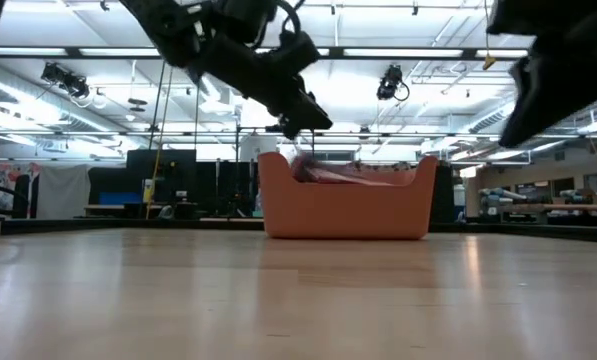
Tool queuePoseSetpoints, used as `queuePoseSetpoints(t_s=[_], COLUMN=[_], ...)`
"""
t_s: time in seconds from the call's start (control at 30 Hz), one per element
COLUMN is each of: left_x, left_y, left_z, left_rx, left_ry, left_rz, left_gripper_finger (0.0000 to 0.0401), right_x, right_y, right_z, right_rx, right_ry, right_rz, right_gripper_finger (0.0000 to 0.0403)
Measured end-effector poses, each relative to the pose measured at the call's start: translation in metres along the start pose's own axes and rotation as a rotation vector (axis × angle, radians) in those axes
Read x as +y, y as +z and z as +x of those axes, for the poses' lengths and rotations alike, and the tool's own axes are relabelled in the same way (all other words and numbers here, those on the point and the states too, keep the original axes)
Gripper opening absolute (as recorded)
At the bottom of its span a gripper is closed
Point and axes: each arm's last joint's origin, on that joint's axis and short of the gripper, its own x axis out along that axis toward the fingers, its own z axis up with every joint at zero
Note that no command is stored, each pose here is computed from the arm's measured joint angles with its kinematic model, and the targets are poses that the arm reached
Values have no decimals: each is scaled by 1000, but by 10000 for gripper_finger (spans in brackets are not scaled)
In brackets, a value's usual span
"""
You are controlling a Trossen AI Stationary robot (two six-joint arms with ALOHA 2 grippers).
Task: Sort popcorn bags into baskets
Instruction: Put the red popcorn bag into the orange bin
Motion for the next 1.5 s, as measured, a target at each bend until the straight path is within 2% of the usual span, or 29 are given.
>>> queuePoseSetpoints(t_s=[0.17, 0.23, 0.37, 0.53, 0.73, 0.83, 1.0, 1.17, 1.27, 1.4, 1.5], left_x=[-7, -12, -24, -48, -69, -75, -82, -88, -92, -94, -92], left_y=[16, 19, 24, 30, 35, 38, 41, 47, 50, 51, 52], left_z=[-23, -31, -43, -61, -86, -95, -111, -128, -134, -136, -132], left_rx=[10, 14, 27, 43, 60, 64, 93, 72, 55, 40, 23], left_ry=[-49, -79, -137, -230, -332, -332, -253, -279, -293, -313, -358], left_rz=[19, 10, -22, 18, 84, 113, 141, 123, 122, 107, 38], left_gripper_finger=[177, 175, 172, 172, 172, 172, 172, 172, 172, 172, 172], right_x=[11, 14, 22, 31, 41, 40, 35, 29, 21, 12, 3], right_y=[-4, -8, -18, -42, -77, -91, -108, -113, -105, -81, -52], right_z=[-2, -5, -13, -12, -4, -2, 2, 9, 19, 36, 46], right_rx=[237, 371, 582, 787, 928, 976, 1051, 1032, 934, 627, 314], right_ry=[273, 375, 488, 539, 600, 566, 476, 461, 432, 396, 292], right_rz=[34, 85, 212, 330, 423, 454, 498, 468, 453, 437, 331], right_gripper_finger=[105, 105, 105, 105, 105, 105, 104, 102, 93, 80, 72])
